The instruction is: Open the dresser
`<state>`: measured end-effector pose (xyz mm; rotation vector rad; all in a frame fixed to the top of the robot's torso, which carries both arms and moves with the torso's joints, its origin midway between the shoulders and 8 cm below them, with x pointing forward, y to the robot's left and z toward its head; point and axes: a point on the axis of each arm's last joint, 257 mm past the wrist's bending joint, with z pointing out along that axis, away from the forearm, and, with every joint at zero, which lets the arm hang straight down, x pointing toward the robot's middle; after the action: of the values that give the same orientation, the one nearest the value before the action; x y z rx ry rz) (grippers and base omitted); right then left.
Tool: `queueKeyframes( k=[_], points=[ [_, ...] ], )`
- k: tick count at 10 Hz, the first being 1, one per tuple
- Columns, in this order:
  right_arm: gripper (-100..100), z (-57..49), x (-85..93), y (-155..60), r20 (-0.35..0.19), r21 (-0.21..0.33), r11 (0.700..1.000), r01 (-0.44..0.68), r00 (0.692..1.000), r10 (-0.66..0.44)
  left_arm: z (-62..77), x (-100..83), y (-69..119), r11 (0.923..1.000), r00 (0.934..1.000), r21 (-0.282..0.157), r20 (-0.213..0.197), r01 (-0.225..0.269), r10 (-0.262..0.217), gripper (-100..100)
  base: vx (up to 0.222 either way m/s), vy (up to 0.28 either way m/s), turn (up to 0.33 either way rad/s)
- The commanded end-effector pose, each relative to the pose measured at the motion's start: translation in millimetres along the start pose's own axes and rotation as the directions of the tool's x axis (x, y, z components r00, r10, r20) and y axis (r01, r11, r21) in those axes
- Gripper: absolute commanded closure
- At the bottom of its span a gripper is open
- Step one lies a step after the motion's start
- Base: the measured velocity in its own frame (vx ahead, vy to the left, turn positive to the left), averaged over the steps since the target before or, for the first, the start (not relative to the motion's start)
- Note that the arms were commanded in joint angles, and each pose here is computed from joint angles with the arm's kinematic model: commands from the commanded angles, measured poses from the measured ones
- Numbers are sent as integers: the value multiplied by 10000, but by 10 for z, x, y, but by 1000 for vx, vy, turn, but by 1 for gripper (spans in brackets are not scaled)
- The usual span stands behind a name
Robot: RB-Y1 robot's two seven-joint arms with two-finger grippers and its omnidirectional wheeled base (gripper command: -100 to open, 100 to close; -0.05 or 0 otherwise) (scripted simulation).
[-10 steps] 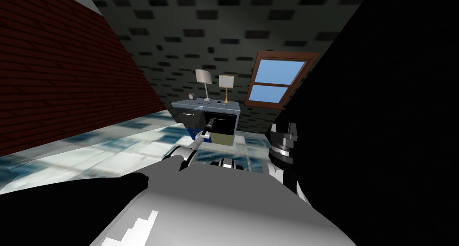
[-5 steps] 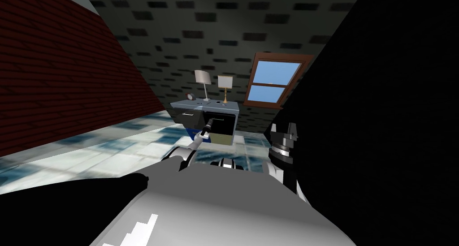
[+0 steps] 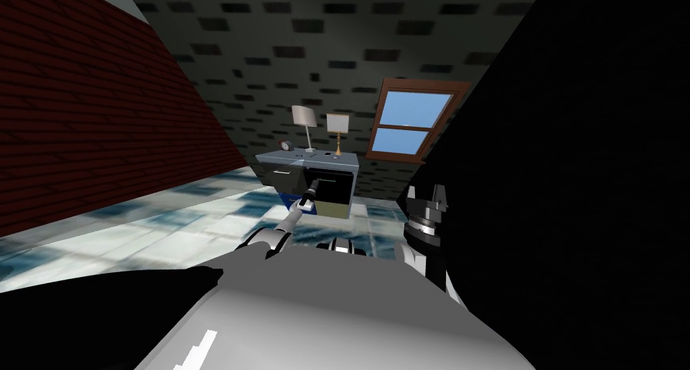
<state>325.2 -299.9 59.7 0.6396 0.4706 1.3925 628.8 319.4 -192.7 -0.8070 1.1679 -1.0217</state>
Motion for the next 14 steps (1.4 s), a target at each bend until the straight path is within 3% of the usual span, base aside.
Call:
queueKeyframes(
  k=[1,2,3,4,5,6,7,8,9,10,11,12,13,14],
  points=[
    [0,0,0,0,0,0,10000,-1,10000,1,-74,-45,-20,10000,10000,-19,-2,-18,18,100,1,-12,11],
    [0,0,0,0,0,0,10000,0,10000,0,-181,-65,78,9996,10000,-271,-29,-37,36,100,6,-12,3],
    [0,0,0,0,0,0,10000,0,10000,0,-136,-71,-63,10000,10000,27,-9,-23,24,100,2,-10,7],
    [0,0,0,0,0,0,10000,0,10000,0,-257,-85,71,9995,10000,-310,-49,-43,41,100,11,-9,-7],
    [0,0,0,0,0,0,10000,0,10000,0,-208,-91,-88,10000,10000,25,-29,-26,26,100,3,-10,13],
    [0,0,0,0,0,0,10000,0,10000,0,-312,-103,-19,9998,10000,-185,-70,-35,34,100,7,-10,0],
    [0,0,0,0,0,0,10000,0,10000,0,-283,-106,-118,10000,10000,22,-59,-24,24,100,3,-10,7],
    [0,0,0,0,0,0,10000,0,10000,0,-398,-113,-16,9996,9999,-268,-111,-33,30,100,9,-10,1],
    [0,0,0,0,0,0,10000,0,10000,0,-360,-116,-153,10000,10000,18,-99,-16,16,100,1,-11,9],
    [0,0,0,0,0,0,10000,0,10000,0,-484,-119,-27,9995,9999,-330,-160,-25,20,100,8,-9,2],
    [0,0,0,0,0,0,10000,0,10000,0,-446,-121,-165,10000,9999,-45,-149,-7,6,100,3,-9,10],
    [0,0,0,0,0,0,10000,0,10000,0,-439,-122,-194,10000,9999,14,-147,-3,3,100,0,0,0],
    [0,0,0,0,0,0,10000,0,10000,0,-546,-121,-137,9998,9998,-200,-211,1,-5,100,9,-4,-2],
    [0,0,0,0,0,0,10000,0,10000,0,-520,-122,-239,10000,9998,10,-205,16,-16,100,5,-7,12]
  ],
)
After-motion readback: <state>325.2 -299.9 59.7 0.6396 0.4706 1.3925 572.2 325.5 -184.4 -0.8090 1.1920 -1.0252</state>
